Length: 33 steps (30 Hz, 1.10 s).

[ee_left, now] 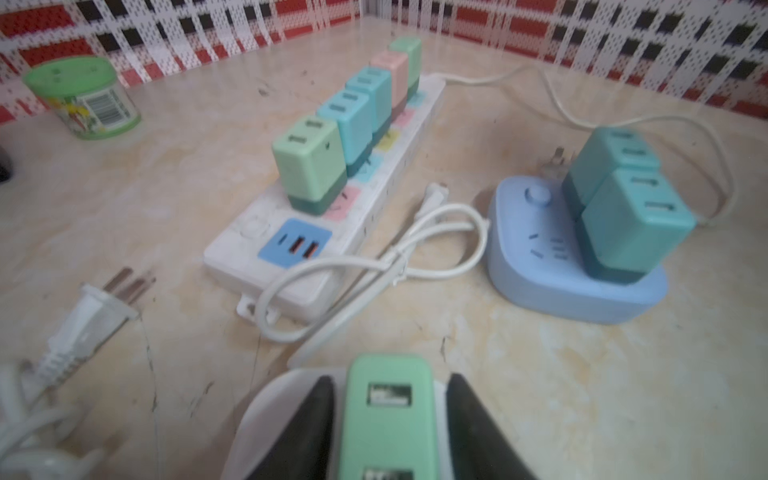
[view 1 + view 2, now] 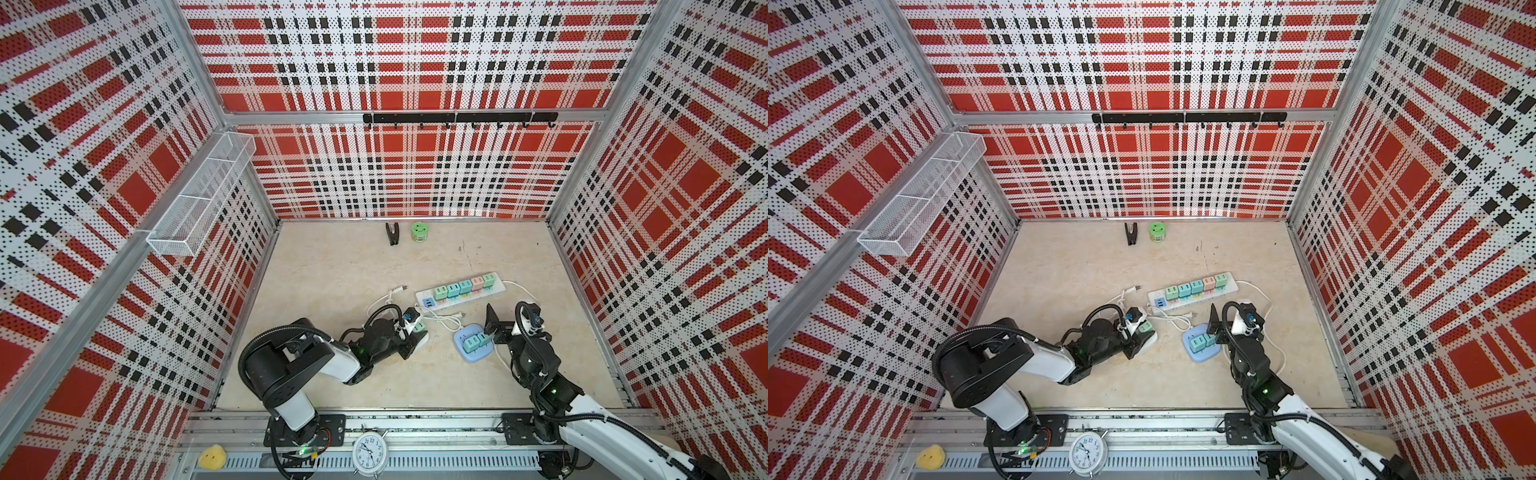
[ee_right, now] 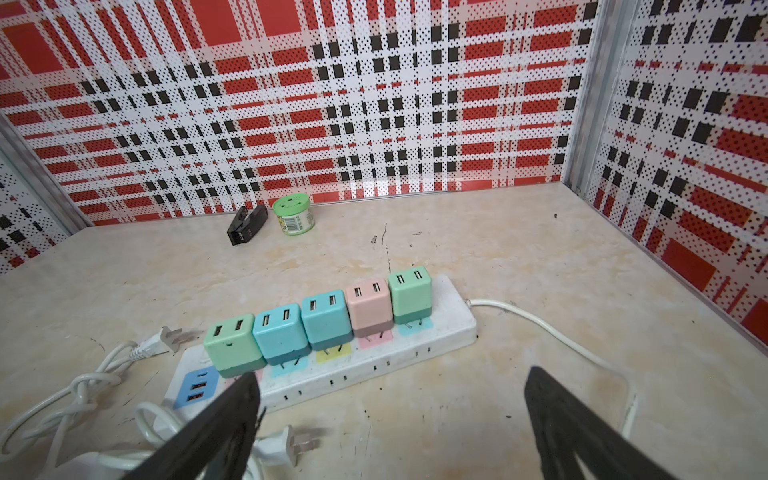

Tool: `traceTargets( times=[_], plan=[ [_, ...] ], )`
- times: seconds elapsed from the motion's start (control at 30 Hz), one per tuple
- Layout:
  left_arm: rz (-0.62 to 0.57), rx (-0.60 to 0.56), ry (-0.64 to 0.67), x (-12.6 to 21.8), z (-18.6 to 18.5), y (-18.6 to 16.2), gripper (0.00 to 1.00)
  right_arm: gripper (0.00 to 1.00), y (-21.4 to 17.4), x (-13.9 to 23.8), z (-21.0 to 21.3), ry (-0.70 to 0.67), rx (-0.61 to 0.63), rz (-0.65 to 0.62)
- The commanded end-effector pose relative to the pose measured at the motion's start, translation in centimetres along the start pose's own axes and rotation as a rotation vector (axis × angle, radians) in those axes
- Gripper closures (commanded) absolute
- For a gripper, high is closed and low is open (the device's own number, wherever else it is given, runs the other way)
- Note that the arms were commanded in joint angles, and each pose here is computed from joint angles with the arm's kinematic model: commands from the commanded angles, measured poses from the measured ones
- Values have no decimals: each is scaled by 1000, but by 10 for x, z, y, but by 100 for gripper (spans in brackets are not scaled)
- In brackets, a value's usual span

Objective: Insert the plug
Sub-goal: 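Press the adapter into a socket of the white square strip and open the left gripper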

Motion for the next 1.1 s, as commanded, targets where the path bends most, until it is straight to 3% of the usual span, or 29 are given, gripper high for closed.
traceTargets(
  times=[0.0,0.03,0.1,0.17,0.27,0.33,0.43,0.57,0.63,0.73,0.77,0.87,0.97,1.07],
  plan=[
    [91,48,-7,12,1,-2,21,0,35,1,-1,-127,-142,-58],
    [67,53,4,16,3,10,17,0,43,4,-4,-193,-191,-44],
    [15,59,41,26,8,33,1,0,57,7,-2,-181,-202,-48],
    [-47,67,91,40,13,56,1,0,69,9,0,-174,-196,-68],
    [-135,82,228,66,30,89,0,0,85,10,-6,-339,-171,-68],
    [-162,108,349,84,49,104,1,0,96,6,-8,-414,-107,-65],
    [-176,135,579,110,79,114,1,0,102,-10,-12,-389,26,-51],
    [-154,146,810,131,110,98,1,0,93,-23,-43,-516,32,10],
    [-134,155,873,131,128,76,1,0,87,-28,-55,-472,41,43],
    [-109,191,932,122,152,51,1,0,66,-35,-68,-405,79,60],
    [-40,219,950,122,156,51,0,0,56,-36,-71,-393,88,56],
    [15,137,877,116,155,50,1,0,31,-39,-72,-320,112,24],
    [64,98,944,120,157,35,1,0,18,-48,-76,-344,117,38],
    [66,156,1027,126,169,6,0,0,12,-64,-74,-307,164,98]
  ],
)
Point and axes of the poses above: each gripper's point midway between its finger pads, its own x axis back along the fingers, its own z axis along the line the jaws close on, y = z × x, the point moved 10 cm from there along x, back along the fingers, and after that the axes turned 6 degrees about -x, right-handed, at the moved point
